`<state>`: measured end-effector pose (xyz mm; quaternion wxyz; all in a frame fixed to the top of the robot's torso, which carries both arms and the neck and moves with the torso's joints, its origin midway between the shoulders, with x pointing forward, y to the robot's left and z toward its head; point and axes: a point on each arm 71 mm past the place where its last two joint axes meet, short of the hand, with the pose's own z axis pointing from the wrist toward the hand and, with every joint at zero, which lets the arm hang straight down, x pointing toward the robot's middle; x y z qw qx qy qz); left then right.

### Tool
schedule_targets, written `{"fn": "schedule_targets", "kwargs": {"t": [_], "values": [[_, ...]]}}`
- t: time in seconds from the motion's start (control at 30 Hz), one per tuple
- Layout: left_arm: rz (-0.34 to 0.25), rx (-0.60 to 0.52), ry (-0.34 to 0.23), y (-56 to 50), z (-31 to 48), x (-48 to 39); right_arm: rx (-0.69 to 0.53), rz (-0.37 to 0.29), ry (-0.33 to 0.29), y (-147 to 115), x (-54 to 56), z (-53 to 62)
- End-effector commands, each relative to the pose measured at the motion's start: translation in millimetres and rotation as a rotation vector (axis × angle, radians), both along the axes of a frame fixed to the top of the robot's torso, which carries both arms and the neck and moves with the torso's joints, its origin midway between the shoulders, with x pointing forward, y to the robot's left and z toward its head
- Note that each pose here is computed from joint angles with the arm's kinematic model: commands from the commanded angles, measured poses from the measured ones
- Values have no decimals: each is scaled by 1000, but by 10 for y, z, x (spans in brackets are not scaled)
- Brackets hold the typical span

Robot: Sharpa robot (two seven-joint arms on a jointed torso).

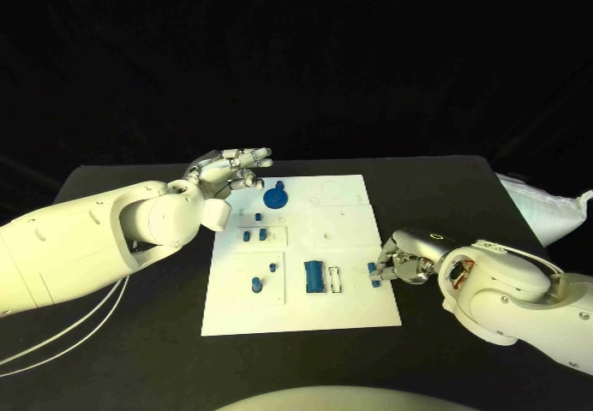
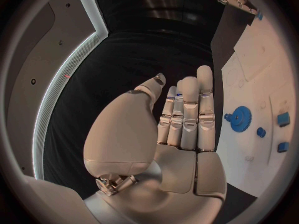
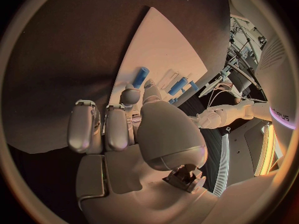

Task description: Assemble the parts on the task board

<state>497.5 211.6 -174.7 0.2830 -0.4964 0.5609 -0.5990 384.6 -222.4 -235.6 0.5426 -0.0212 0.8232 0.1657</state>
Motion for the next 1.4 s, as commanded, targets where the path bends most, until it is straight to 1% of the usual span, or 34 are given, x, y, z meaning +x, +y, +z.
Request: {"fn": "schedule_targets", "kwargs": {"t": [0.03, 0.13, 0.37, 0.6, 0.73, 0.9, 1.07, 1.13, 1.3, 1.4], "values": [[-18, -14, -5, -20, 10, -7, -57, 11, -4, 21, 0, -38], [-19, -14, -5, -21, 11, -9, -73, 13, -6, 51, 10, -72], [-21, -15, -4, -24, 10, -9, -136, 16, 13, 90, 28, -151], [-20, -14, -4, -20, 9, -8, -217, 67, 9, 165, 8, -219], [-21, -14, -3, -23, 9, -8, -274, 111, 15, 224, -18, -257], [-21, -14, -2, -22, 7, -6, -304, 136, 15, 262, -41, -268], [-21, -14, -2, -23, 7, -6, -288, 133, 1, 277, -49, -252], [-21, -14, -2, -24, 7, -6, -263, 122, -9, 281, -51, -237], [-21, -14, -2, -24, 6, -6, -152, 70, -26, 280, -66, -182], [-21, -14, -2, -26, 6, -6, -78, 32, -22, 276, -80, -148]]}}
